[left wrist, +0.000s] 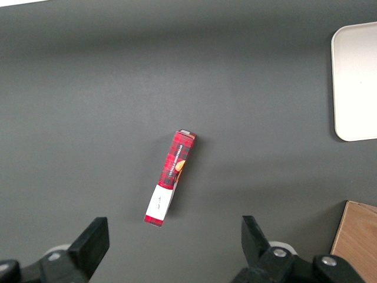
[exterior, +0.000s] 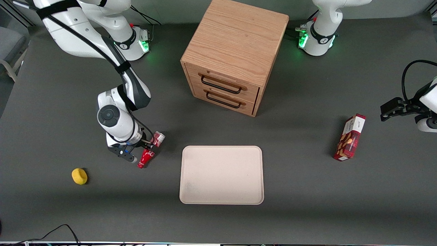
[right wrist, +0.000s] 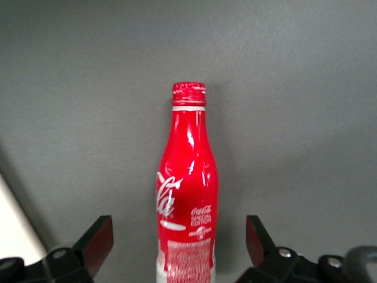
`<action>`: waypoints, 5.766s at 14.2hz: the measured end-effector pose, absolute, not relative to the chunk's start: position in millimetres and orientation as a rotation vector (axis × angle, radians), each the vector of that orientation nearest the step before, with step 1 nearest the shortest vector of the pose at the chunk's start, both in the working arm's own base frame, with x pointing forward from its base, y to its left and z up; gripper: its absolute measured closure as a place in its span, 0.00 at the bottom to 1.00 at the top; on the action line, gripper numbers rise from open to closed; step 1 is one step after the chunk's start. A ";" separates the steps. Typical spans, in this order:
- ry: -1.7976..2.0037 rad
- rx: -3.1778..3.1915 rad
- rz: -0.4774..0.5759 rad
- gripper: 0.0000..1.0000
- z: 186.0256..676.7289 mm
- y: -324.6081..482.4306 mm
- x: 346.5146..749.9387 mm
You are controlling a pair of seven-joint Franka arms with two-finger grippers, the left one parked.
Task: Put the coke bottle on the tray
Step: 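Close the right gripper around the bottle's neck, then lift the bottle up off the table with the right gripper, then carry the bottle over the cream tray and lower it, then open the right gripper to release the bottle onto the tray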
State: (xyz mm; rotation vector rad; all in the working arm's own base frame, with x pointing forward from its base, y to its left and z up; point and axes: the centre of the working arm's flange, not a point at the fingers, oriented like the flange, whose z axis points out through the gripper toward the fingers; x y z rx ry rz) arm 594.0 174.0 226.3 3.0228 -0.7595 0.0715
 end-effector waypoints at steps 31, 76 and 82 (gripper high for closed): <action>-0.442 2.990 -0.197 0.45 507.0 140.9 560.8; 0.025 3.101 0.111 0.00 205.6 349.5 703.5; -0.035 3.043 -0.051 0.00 282.2 328.7 690.7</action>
